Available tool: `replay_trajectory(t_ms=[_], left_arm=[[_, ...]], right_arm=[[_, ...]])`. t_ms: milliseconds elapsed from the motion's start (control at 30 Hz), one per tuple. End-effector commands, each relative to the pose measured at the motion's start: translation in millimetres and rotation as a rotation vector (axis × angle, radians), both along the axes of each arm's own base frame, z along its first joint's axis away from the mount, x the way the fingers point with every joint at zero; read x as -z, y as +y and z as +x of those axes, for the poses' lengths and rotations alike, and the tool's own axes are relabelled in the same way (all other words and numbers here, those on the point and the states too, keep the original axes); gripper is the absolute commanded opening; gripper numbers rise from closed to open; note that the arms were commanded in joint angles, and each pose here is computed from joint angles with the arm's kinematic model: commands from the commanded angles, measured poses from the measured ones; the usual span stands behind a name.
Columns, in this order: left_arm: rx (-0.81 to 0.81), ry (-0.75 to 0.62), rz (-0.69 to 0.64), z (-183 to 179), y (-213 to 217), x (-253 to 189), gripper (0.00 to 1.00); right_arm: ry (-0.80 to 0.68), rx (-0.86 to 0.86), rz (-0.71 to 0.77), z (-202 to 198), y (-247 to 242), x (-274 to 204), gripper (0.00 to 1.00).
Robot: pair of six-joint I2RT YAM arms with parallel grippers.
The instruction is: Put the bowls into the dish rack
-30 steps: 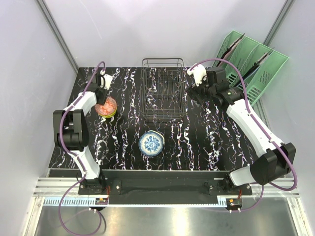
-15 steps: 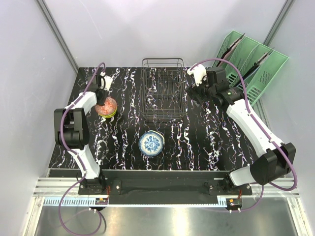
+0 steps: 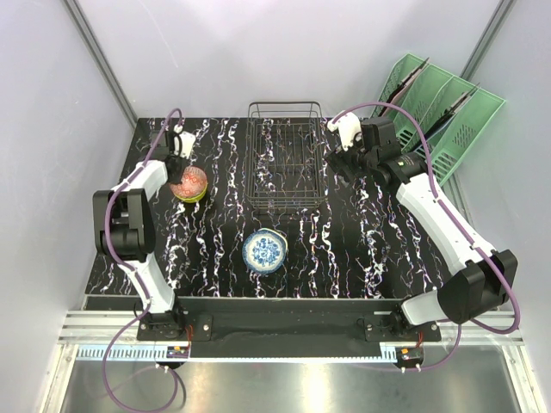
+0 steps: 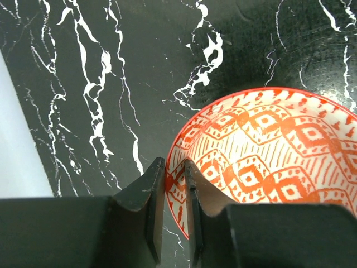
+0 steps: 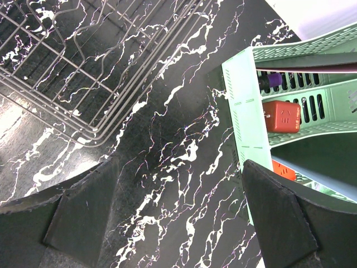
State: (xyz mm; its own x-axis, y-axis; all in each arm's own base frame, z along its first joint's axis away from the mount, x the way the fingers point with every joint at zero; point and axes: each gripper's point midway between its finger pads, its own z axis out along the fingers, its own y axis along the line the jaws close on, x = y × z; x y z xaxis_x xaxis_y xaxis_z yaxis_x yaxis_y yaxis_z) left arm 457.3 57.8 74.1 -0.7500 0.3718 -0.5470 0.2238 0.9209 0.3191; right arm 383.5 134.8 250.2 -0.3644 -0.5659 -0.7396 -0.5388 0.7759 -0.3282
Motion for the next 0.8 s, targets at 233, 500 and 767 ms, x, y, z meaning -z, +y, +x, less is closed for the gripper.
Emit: replay_trajectory(t_ms=[233,500,767], left_arm=[[0.066,-0.073,-0.273,-1.0,-22.6,-37.5,0.0],[0.07,-0.098,-0.334,-1.6,-23.9,-54.3,0.0],[0.064,-0.098,-0.414,-2.7,-27.4,-61.9,0.0]], right_arm=[[-0.027,-0.023,0.039,-1.0,8.6,-16.3,1.0],[-0.02,-0.021,0.041,0.2,10.0,-14.3,1.0],[-0.013,-0.037,0.057,-0.4,13.9,-15.8,1.0]])
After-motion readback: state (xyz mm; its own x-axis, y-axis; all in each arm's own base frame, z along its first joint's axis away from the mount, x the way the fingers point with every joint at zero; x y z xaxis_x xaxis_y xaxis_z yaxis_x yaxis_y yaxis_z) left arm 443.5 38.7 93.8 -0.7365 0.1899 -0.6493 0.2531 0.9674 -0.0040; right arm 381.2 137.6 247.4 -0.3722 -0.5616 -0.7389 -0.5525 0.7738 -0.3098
